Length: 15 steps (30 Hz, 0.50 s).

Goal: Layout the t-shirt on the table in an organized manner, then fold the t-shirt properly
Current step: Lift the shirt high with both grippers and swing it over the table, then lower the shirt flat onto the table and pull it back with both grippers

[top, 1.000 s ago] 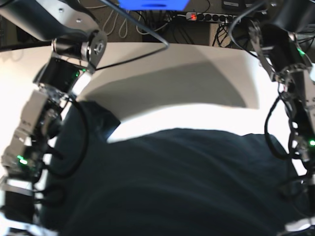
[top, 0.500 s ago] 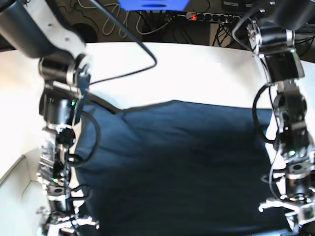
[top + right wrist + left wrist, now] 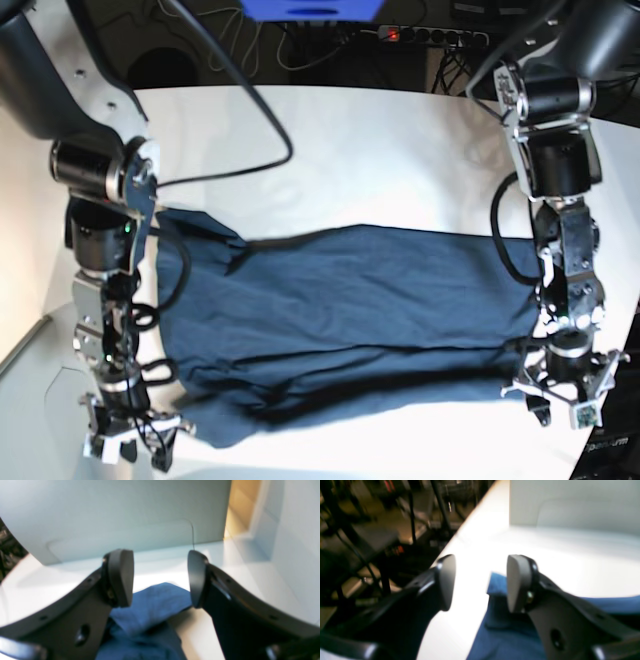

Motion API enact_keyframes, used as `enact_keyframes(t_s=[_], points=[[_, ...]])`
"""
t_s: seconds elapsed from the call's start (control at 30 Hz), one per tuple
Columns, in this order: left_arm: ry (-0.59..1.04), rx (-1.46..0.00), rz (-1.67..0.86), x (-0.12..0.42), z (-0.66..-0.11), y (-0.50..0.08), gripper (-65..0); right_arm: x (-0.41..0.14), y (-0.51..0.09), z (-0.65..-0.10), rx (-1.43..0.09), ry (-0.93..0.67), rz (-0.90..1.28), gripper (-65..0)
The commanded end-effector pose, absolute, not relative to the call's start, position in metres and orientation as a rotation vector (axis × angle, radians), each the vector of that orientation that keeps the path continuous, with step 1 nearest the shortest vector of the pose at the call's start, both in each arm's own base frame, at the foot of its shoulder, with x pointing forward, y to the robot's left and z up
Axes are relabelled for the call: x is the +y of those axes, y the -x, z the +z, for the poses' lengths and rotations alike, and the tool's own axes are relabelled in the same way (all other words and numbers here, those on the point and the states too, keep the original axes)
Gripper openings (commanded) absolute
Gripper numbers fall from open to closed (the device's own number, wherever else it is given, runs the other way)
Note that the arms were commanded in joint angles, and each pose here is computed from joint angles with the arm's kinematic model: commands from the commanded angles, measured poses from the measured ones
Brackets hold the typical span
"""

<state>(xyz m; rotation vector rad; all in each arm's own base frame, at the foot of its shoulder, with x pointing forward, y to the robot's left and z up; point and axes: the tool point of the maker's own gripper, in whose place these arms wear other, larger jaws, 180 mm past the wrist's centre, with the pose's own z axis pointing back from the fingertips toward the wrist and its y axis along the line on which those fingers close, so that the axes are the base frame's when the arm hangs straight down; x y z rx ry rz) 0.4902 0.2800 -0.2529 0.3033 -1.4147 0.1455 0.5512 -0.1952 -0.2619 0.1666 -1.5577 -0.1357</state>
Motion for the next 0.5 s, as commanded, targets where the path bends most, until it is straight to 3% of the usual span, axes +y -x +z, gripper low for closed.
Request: enact_keyframes(t_s=[0.0, 0.2, 0.47], points=[[-0.315, -1.51, 0.151, 0.281, -0.22, -0.499, -32.5, -0.203, -0.559, -0.231, -1.642, -0.16, -0.138, -30.7], [-0.304, -1.481, 0.15, 0.274, -0.237, -0.486, -32.4, -0.211, -0.534, -0.27, -1.582, -0.131, -0.136, -30.3], [-0.343, -1.318, 0.12, 0.285, -0.314, -0.418, -32.3, -0.221, -0.457, -0.321, -1.532, -0.049, -0.085, -30.3]])
